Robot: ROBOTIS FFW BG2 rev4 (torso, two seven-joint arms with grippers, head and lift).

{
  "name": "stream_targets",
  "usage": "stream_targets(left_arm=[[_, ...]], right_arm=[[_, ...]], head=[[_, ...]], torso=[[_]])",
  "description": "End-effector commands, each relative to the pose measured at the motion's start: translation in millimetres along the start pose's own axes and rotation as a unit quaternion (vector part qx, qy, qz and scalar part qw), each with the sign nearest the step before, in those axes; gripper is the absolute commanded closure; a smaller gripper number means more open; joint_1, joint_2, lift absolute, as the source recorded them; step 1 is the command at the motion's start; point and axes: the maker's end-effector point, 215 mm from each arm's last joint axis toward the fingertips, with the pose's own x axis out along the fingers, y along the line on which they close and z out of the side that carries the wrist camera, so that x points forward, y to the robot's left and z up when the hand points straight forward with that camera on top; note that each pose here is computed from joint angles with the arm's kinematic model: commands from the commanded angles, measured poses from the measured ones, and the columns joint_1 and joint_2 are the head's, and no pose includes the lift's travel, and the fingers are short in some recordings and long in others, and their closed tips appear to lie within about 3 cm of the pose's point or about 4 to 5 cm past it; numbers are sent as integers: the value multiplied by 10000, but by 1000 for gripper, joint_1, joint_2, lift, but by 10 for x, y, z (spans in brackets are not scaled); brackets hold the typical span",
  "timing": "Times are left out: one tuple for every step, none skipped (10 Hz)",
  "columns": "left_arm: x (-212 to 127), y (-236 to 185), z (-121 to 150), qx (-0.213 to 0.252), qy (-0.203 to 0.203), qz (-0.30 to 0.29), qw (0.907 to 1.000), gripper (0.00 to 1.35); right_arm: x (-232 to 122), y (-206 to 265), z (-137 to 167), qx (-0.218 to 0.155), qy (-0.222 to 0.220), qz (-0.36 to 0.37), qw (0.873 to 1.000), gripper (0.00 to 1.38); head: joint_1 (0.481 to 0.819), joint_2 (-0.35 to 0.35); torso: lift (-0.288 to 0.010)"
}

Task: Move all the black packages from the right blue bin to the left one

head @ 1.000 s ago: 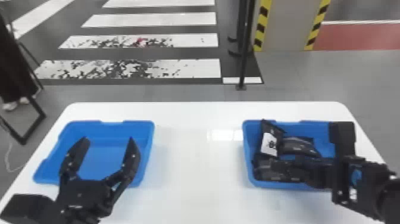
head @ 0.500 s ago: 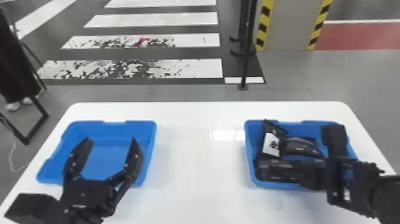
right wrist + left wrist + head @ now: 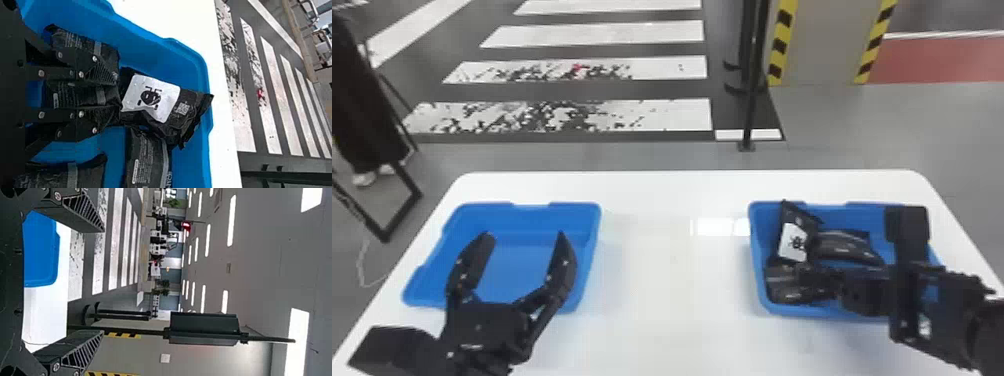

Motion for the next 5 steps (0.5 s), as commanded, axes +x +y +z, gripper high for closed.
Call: stream_targets(left_arm=[[-6, 10, -8, -46, -11, 19, 10000, 124], [-9, 22, 3, -37, -37, 28, 10000, 124], [-11, 25, 5, -46, -49, 32, 10000, 124], [-12, 27, 35, -53, -99, 34, 9999, 124], [-15, 33, 59, -80, -149, 44, 9998, 124]], right_arm=[[-73, -65, 40, 54, -161, -70, 9998, 1182], [-143, -111, 81, 76, -326, -148, 9993, 1191], [-271, -181, 138, 136, -530, -231, 9982, 1196], [-451, -232, 212, 131, -707, -335, 9968, 1196], [-667, -224, 315, 93, -916, -373, 9951, 1196]], head=[[695, 79], [695, 76], [695, 67], [695, 57], [695, 43]], torso=[[-132], [-132], [-132], [-132], [-132]])
